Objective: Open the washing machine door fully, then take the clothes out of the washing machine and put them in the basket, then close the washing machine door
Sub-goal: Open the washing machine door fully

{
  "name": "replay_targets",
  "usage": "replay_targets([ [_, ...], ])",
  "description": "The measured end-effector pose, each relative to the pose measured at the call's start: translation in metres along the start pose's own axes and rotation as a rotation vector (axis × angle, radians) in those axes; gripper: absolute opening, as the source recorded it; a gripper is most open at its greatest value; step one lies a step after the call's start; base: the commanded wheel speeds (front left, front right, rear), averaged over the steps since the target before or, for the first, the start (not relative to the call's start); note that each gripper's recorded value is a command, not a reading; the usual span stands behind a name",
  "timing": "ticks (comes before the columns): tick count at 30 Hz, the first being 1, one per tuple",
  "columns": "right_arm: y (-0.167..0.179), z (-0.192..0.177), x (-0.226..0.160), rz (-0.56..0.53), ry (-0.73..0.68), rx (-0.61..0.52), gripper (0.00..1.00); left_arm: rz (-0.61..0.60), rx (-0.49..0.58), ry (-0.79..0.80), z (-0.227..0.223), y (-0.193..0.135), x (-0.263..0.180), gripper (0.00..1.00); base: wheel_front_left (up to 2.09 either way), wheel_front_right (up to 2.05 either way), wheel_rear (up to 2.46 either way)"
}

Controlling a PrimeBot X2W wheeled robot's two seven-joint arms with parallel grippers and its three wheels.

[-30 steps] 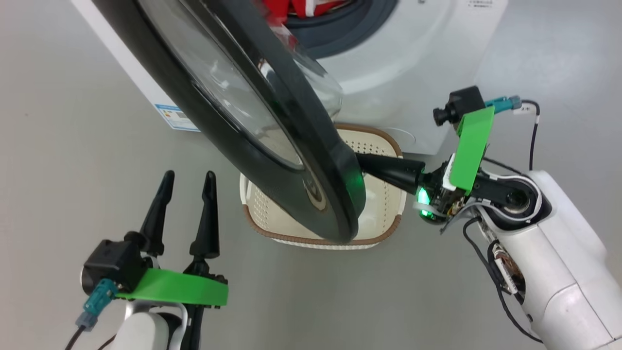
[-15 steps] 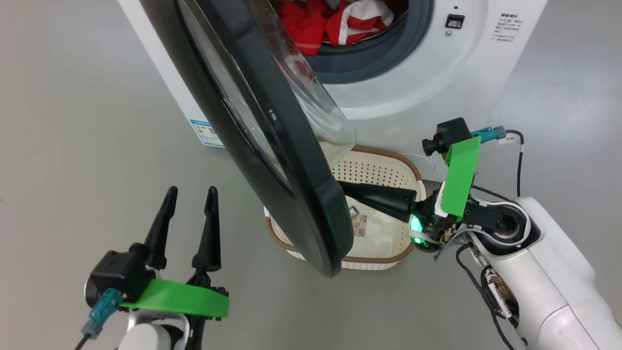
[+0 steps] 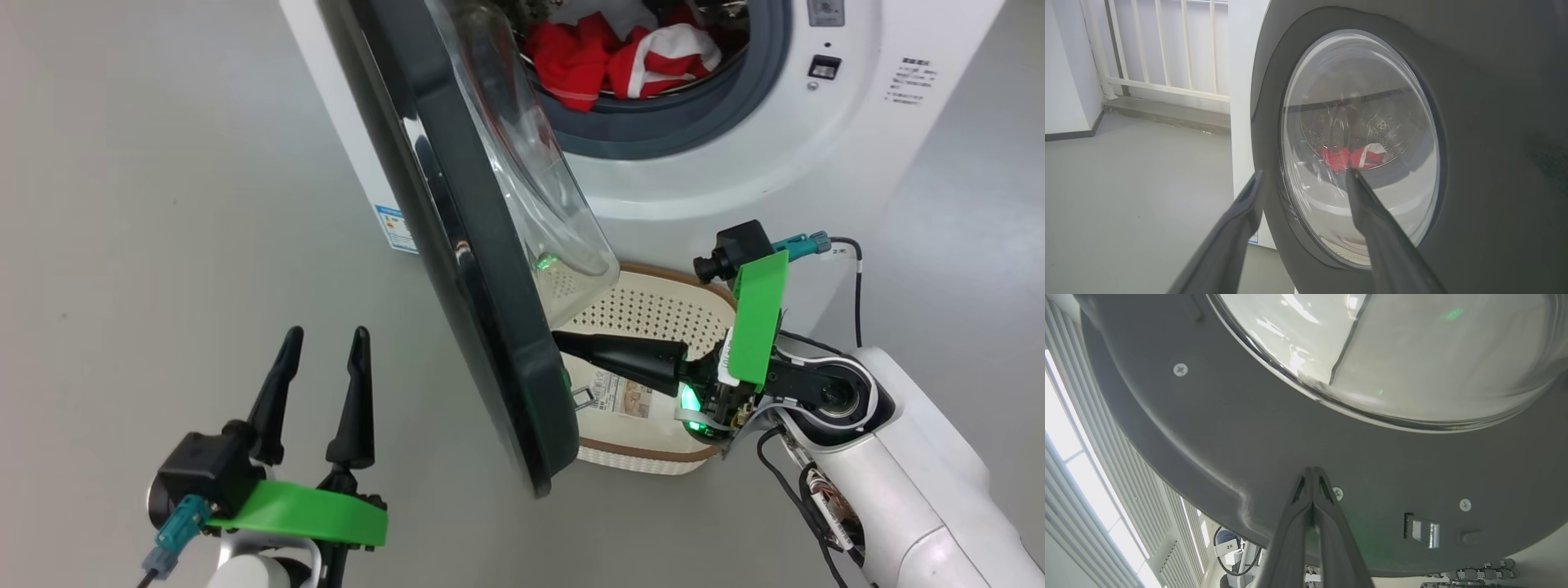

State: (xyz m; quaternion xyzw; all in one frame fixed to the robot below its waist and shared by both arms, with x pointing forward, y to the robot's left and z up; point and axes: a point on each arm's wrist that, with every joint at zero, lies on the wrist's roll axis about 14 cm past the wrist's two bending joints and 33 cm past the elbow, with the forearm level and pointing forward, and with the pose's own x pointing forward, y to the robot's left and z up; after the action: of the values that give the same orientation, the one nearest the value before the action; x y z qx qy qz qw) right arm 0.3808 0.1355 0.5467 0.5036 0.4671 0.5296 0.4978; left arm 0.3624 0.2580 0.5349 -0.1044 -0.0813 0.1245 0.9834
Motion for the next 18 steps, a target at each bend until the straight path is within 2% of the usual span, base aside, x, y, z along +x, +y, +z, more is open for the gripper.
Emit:
replay_targets([
  [18,-0.002,-0.027,0.033,0.005,0.137,0.009,0.00,0.097,0.012,-0.014,0.010,0.033,-0.022,1.00,0.00,0.00,0.00],
])
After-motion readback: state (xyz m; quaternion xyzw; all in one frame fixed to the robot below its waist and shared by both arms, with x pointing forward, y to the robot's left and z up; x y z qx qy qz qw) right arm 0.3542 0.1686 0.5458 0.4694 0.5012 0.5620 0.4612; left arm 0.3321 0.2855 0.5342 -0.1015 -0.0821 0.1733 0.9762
